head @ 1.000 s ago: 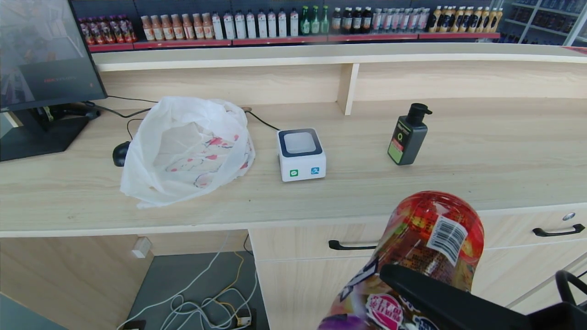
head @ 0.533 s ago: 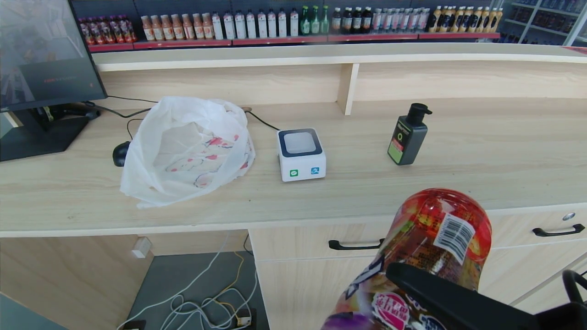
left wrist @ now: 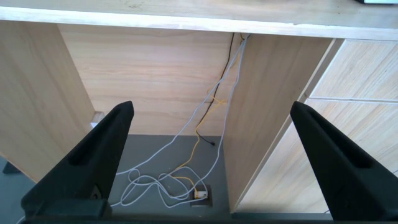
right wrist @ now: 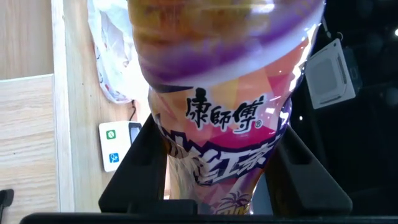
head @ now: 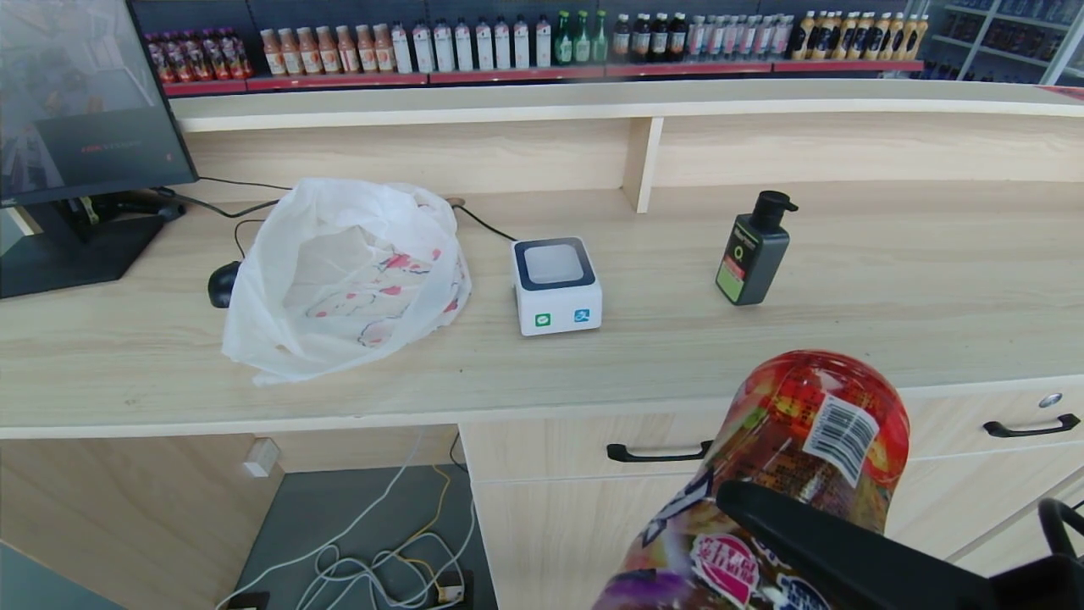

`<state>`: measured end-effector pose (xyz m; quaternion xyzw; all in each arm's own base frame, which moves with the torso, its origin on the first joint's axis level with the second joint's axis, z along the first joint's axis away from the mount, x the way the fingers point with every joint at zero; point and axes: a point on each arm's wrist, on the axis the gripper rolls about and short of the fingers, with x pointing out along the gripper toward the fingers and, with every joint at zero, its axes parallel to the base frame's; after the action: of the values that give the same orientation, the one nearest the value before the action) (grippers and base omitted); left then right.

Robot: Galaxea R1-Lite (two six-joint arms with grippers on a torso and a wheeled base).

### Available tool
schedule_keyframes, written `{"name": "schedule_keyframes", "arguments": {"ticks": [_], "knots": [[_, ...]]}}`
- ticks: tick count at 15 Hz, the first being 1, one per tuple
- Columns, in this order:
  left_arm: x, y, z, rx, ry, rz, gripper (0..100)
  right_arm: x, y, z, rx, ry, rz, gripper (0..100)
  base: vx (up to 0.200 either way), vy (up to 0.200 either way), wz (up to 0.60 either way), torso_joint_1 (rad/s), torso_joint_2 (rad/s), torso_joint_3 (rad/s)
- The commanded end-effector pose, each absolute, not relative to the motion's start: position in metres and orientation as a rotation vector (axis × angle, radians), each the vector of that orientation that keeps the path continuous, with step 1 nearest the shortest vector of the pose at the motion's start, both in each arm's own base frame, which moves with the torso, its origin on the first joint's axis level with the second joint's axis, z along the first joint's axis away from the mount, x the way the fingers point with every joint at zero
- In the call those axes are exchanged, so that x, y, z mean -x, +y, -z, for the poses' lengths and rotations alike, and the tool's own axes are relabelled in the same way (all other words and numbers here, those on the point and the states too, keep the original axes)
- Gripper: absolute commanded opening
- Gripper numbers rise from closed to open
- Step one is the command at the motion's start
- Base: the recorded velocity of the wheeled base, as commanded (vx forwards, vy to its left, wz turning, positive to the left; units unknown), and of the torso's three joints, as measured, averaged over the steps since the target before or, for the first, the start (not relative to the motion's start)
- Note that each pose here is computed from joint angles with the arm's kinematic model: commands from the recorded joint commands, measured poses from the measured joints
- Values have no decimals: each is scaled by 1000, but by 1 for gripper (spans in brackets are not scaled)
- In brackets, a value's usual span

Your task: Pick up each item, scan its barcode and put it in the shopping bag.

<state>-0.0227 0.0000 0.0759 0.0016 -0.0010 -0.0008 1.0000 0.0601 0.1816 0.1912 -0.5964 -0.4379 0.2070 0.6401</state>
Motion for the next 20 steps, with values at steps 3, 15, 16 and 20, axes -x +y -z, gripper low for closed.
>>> {"name": "schedule_keyframes", "arguments": {"ticks": [3,15,16,20], "knots": [[23,0,-76,-3,-3,2,100,-60,182,-190,1305,-972,-504,0,0,0,0,0,0,0],[23,0,-76,-3,-3,2,100,-63,188,-191,759,-719,-708,0,0,0,0,0,0,0],[23,0,-76,-3,-3,2,100,-67,189,-194,754,-720,-684,0,0,0,0,0,0,0],[23,0,-76,-3,-3,2,100,-82,203,-172,678,-565,-741,0,0,0,0,0,0,0]]}}
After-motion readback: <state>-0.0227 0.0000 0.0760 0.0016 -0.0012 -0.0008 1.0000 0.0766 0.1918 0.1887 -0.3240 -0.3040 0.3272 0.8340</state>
